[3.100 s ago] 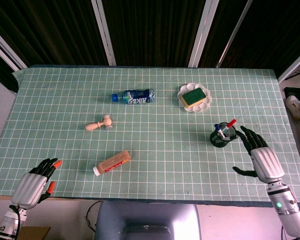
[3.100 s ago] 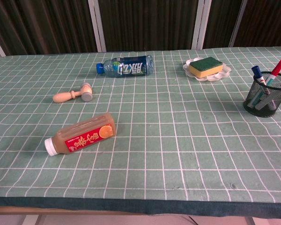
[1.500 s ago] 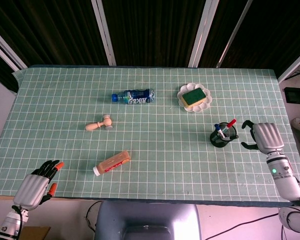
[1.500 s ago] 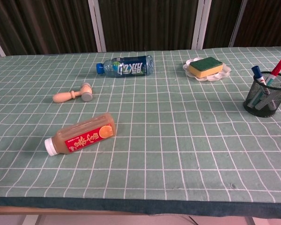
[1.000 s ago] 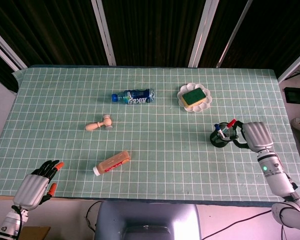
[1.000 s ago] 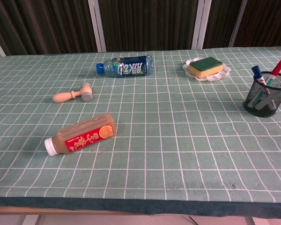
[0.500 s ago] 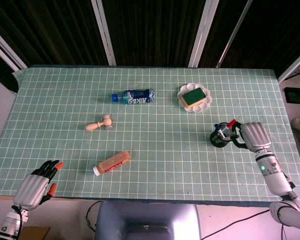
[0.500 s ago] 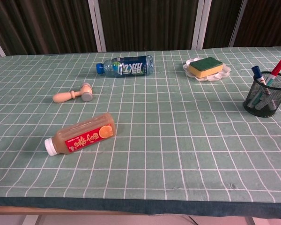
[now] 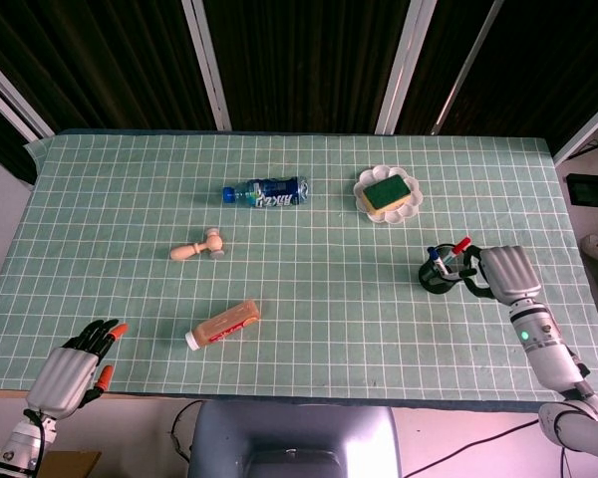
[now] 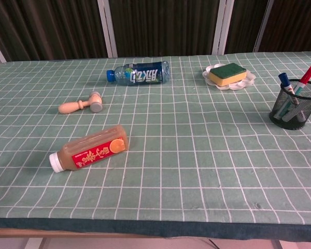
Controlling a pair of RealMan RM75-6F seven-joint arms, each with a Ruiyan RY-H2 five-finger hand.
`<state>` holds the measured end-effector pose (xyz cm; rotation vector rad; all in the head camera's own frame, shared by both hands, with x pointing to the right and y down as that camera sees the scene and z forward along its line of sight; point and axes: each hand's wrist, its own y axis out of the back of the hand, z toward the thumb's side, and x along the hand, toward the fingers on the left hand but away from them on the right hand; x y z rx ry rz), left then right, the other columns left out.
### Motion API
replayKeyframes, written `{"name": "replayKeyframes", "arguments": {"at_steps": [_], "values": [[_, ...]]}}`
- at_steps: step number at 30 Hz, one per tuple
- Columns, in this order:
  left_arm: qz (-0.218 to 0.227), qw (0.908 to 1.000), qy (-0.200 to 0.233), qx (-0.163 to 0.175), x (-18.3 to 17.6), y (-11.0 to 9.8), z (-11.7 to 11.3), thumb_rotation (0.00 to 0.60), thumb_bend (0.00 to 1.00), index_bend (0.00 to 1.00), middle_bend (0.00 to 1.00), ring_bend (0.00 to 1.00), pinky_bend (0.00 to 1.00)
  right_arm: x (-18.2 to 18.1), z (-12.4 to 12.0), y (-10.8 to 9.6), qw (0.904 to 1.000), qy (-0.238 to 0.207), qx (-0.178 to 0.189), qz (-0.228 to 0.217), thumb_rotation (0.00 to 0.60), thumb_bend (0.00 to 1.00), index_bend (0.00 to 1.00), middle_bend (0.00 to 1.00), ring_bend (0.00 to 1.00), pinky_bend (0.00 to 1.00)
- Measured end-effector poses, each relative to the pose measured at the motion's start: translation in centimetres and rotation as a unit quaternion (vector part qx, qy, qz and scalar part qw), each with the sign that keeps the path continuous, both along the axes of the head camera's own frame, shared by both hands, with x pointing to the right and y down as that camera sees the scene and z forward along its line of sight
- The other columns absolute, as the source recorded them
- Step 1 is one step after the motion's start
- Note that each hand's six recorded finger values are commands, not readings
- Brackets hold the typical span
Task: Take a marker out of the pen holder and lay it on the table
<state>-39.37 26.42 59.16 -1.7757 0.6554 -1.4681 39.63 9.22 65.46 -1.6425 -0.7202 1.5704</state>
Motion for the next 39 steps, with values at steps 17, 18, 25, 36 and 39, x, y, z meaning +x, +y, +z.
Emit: {"name": "replayKeyframes", "arguments": {"at_steps": [17, 18, 25, 36, 39], "values": [[-0.002, 1.0, 0.0, -0.001, -0.1, 0.0, 0.0, 0.6, 0.53, 0.15, 0.1, 0.1, 0.4, -0.1, 0.1, 0.1, 1.0, 0.004, -0.005, -0.001, 0.6, 0.56, 0.67, 1.0, 1.0, 1.0], [-0.002, 1.0, 0.0, -0.002, -0.1, 0.0, 0.0, 0.6, 0.53, 0.15, 0.1, 0.1, 0.4, -0.1, 0.0, 0.1, 1.0, 0.004, -0.005, 0.0, 0.6, 0.56, 0.67, 1.0, 1.0, 1.0], [-0.001, 1.0, 0.0, -0.001, 0.0, 0.0, 0.0, 0.6, 0.53, 0.15, 0.1, 0.1, 0.4, 0.0, -0.1, 0.0, 1.0, 0.001, -0.001, 0.003, 0.6, 0.66, 0.75, 1.0, 1.0, 1.0], [-0.002, 1.0, -0.001, -0.002, 0.0, 0.0, 0.1, 0.6, 0.52, 0.15, 0.1, 0.1, 0.4, -0.9, -3.6, -0.2, 0.9975, -0.045, 0.055, 0.004, 0.6, 0.91, 0.87, 1.0, 1.0, 1.0], [-0.002, 1.0, 0.0, -0.001, 0.0, 0.0, 0.0, 0.6, 0.52, 0.15, 0.1, 0.1, 0.4, -1.9, -5.8, 0.1, 0.9938, -0.072, 0.084, -0.004, 0.6, 0.91, 0.88, 1.0, 1.0, 1.0]]}}
